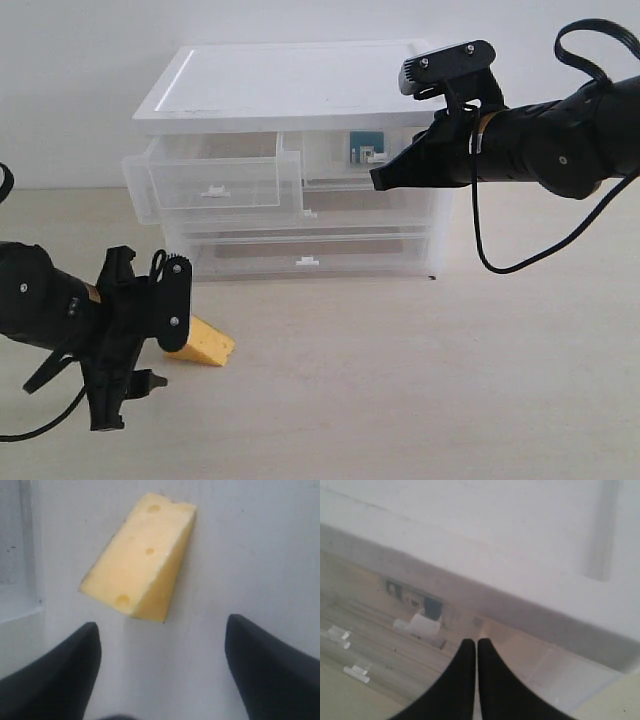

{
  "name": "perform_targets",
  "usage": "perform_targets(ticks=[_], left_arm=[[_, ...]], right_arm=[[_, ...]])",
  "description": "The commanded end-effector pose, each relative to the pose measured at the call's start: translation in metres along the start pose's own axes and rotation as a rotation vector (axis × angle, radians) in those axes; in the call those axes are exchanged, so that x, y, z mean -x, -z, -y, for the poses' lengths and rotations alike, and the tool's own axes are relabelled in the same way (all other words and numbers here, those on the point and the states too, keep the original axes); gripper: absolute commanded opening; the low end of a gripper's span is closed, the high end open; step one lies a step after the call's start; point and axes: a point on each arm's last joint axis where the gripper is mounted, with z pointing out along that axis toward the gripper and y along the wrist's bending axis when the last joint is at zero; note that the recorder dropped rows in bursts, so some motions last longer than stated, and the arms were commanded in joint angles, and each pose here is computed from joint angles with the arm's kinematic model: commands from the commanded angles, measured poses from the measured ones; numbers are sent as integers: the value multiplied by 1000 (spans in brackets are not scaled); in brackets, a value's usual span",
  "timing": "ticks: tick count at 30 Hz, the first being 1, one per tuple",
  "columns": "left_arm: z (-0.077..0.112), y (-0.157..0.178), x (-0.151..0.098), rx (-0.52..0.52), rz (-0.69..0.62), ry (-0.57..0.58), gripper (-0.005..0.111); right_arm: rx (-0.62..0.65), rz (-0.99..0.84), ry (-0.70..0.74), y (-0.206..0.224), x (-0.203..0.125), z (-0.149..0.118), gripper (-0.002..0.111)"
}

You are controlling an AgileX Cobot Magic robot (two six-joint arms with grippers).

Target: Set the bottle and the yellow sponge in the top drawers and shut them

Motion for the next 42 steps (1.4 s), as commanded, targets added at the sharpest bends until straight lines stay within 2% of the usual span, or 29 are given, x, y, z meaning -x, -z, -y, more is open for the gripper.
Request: perform_targets(ticks=[1, 10, 21, 24, 28, 32, 35, 36, 40, 42], left_arm=[[-4, 0, 1, 34, 3, -84, 65], [-13, 1, 4, 138, 35, -86, 65], [-13, 1, 4, 140, 36, -103, 65], [-13, 1, 5, 142, 29, -257, 64], [-12, 0, 4, 134, 25, -306, 49], [-16, 1, 6, 177, 41, -308, 23], [-17, 1, 7, 194, 50, -287, 7], [-17, 1, 7, 193, 50, -278, 4], [-17, 1, 7, 191, 50, -286, 4], [-17, 1, 7, 190, 53, -254, 4]], right_arm=[[-6, 34, -5, -1, 5, 4, 0], [-6, 34, -5, -1, 5, 4, 0], [-6, 35, -5, -1, 5, 4, 0], [-6, 35, -5, -1, 5, 4, 0], [-6, 35, -5, -1, 5, 4, 0], [-6, 33, -5, -1, 5, 4, 0], [-6, 33, -5, -1, 5, 4, 0], [-6, 33, -5, -1, 5, 4, 0], [-6, 33, -5, -1, 5, 4, 0], [-6, 33, -5, -1, 5, 4, 0]])
